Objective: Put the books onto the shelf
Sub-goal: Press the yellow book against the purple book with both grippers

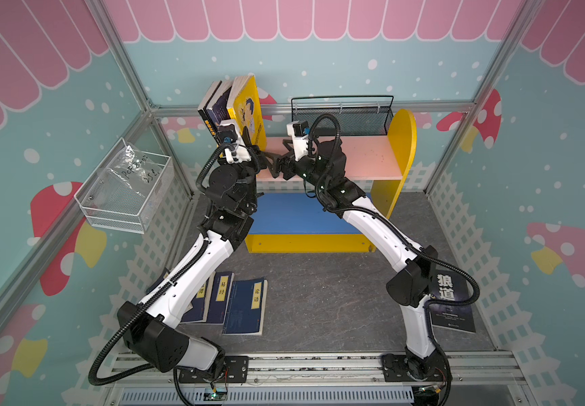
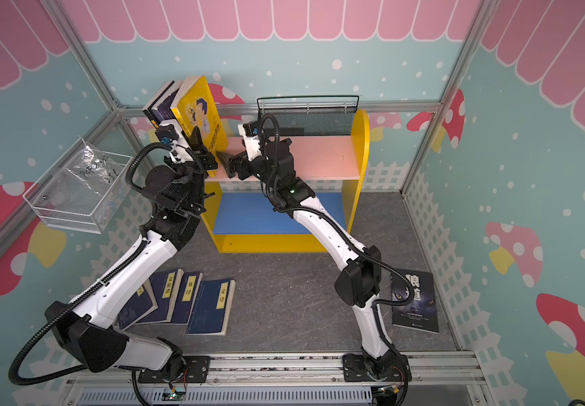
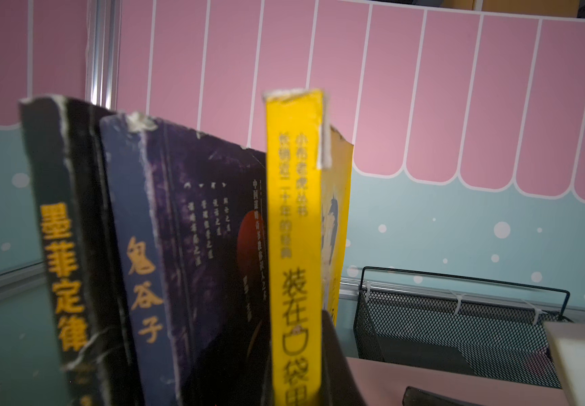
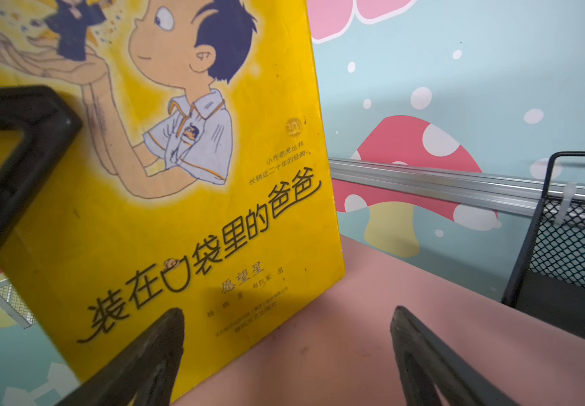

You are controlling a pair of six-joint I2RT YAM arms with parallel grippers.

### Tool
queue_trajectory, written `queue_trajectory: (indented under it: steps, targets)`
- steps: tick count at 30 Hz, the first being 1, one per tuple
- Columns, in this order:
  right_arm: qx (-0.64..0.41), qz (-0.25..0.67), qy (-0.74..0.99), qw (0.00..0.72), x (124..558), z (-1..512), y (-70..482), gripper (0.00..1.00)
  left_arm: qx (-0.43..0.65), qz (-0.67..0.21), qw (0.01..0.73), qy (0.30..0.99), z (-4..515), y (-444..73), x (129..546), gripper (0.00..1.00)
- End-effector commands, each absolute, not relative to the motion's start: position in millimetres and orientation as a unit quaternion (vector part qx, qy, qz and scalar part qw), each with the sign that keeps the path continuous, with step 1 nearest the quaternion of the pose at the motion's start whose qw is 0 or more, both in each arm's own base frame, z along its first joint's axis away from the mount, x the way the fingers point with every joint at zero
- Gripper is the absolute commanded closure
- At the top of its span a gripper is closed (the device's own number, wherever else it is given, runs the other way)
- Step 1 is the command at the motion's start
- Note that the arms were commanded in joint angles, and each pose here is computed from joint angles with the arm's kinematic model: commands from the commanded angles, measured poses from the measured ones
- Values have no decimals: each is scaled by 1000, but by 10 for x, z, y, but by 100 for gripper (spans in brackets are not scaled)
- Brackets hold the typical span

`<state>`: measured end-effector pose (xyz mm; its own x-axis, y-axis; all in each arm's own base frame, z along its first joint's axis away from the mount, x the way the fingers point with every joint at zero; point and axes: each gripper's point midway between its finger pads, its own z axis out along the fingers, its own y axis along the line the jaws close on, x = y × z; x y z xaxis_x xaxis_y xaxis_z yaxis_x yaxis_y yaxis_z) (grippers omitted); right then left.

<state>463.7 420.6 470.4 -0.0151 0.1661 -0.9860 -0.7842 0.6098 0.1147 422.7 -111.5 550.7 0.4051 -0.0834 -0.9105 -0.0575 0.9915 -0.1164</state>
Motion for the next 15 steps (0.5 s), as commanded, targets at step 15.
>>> queue_trajectory:
  steps: [15]
  targets:
    - [-270, 376, 675, 575, 4684, 3981, 4507, 7, -114, -27, 855, 505, 5731, -906, 4066, 88]
